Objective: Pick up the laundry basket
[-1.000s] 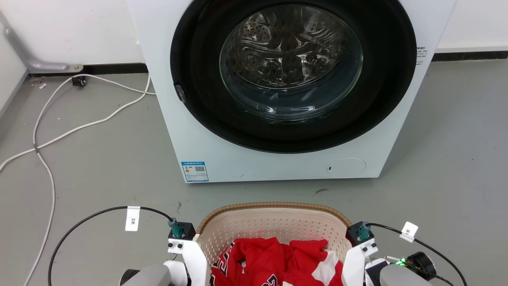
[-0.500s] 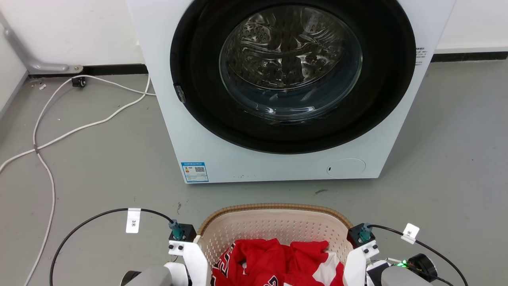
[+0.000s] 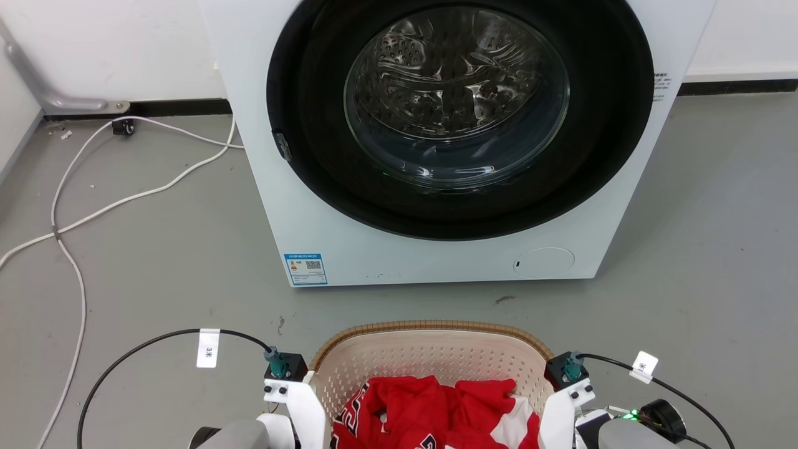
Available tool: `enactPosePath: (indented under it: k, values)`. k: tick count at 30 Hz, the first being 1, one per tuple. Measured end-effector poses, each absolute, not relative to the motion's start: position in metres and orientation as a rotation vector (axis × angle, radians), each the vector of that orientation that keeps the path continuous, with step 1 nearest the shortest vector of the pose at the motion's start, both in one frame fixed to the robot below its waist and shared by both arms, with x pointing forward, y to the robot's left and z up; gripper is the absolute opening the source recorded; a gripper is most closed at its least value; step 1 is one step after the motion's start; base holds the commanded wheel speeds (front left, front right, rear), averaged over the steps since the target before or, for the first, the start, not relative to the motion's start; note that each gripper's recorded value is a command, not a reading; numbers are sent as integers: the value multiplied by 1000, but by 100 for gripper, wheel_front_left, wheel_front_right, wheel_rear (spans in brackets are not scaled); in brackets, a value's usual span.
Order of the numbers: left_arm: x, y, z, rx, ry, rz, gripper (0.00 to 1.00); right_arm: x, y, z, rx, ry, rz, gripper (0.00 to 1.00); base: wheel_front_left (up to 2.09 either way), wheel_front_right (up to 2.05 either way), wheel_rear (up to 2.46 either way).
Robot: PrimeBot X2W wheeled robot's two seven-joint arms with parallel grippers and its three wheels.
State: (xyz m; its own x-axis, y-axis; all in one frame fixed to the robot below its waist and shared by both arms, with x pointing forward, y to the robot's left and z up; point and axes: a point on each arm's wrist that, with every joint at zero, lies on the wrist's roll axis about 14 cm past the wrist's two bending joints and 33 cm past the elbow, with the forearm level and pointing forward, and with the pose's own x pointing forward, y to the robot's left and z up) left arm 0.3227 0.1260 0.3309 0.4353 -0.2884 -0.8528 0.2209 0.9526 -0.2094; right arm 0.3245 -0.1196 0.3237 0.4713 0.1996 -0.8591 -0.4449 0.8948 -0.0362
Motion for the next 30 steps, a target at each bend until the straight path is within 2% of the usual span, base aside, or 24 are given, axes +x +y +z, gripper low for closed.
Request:
enactPosePath:
  k: [30]
  values:
    - [320, 124, 330, -77, 1079, -321, 0, 323, -122, 323, -269, 1017, 402, 0, 0, 0, 0]
